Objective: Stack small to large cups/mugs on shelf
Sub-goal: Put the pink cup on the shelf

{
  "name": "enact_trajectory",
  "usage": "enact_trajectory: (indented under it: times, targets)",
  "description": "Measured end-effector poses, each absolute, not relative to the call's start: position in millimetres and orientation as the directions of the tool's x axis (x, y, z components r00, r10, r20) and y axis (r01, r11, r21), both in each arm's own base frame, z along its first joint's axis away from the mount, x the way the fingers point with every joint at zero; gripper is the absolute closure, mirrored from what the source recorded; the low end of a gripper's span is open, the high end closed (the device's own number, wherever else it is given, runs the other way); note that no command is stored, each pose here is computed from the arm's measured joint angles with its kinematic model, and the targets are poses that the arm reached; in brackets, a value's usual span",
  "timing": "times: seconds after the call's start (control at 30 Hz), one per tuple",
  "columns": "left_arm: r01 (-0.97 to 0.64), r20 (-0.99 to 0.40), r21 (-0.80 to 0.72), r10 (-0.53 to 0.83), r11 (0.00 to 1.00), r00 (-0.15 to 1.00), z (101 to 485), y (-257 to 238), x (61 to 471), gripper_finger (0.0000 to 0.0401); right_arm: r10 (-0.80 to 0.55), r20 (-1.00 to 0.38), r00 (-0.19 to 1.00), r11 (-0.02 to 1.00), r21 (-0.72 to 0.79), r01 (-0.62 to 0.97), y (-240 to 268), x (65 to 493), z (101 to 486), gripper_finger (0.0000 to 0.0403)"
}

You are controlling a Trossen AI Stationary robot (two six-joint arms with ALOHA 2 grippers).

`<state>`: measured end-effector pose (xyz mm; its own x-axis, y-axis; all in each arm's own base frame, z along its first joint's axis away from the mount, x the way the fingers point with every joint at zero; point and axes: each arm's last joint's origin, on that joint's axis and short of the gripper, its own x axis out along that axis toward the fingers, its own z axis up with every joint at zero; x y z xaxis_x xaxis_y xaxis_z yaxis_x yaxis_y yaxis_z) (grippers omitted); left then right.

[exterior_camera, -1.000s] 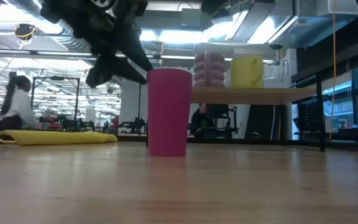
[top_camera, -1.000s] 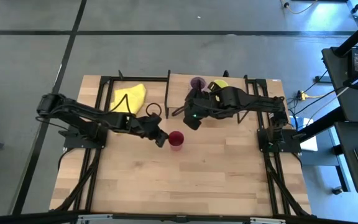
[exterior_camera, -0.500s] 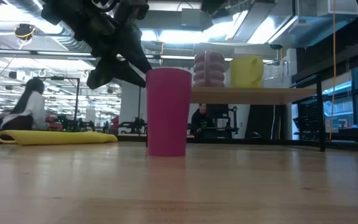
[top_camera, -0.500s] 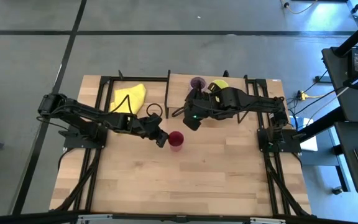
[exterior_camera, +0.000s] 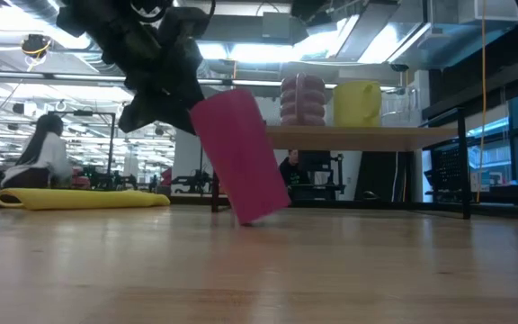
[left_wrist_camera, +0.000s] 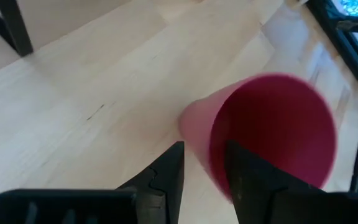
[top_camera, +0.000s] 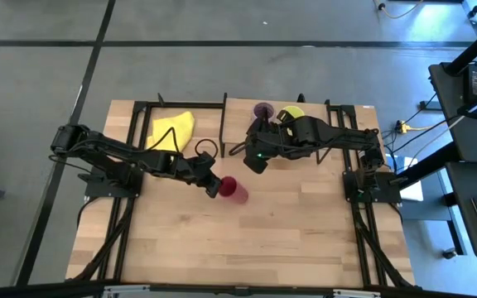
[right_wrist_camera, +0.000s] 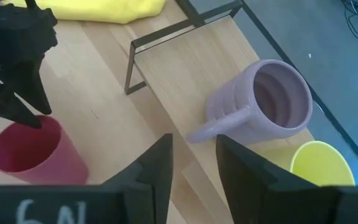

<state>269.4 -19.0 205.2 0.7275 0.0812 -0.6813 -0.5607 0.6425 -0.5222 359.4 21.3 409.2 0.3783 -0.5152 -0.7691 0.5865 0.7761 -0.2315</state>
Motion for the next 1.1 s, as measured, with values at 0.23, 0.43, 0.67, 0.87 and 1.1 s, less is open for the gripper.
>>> enact_trajectory:
  times: [0.23, 0.43, 0.67, 0.87, 1.1]
  targets:
    - [-0.545, -0.677, -0.513, 0.078, 0.663, 0.732, 205.8, -19.1, 269.7, 0.0295, -0.515, -0.769, 0.378, 0.777, -0.234, 0.584, 21.3, 359.4, 409.2, 0.0279]
    - [-0.519, -0.674, -0.485, 0.077, 0.704, 0.734, 206.1, -19.1, 270.0, 0.0313, -0.516, -0.769, 0.378, 0.778, -0.235, 0.583, 21.3, 359.4, 409.1, 0.0279]
    - [-0.506, -0.678, -0.463, 0.078, 0.728, 0.731, 204.7, -19.1, 270.7, 0.0383, -0.515, -0.769, 0.377, 0.778, -0.235, 0.583, 21.3, 359.5, 409.0, 0.0279]
    - [-0.501, -0.672, -0.458, 0.084, 0.734, 0.736, 205.0, -19.0, 271.6, 0.0395, -0.516, -0.771, 0.374, 0.777, -0.238, 0.582, 21.1, 359.1, 408.8, 0.0279]
    - [-0.428, -0.617, -0.426, 0.090, 0.797, 0.782, 263.3, -17.9, 269.9, 0.0399, -0.532, -0.765, 0.363, 0.767, -0.254, 0.590, 22.2, 355.7, 410.1, 0.0279]
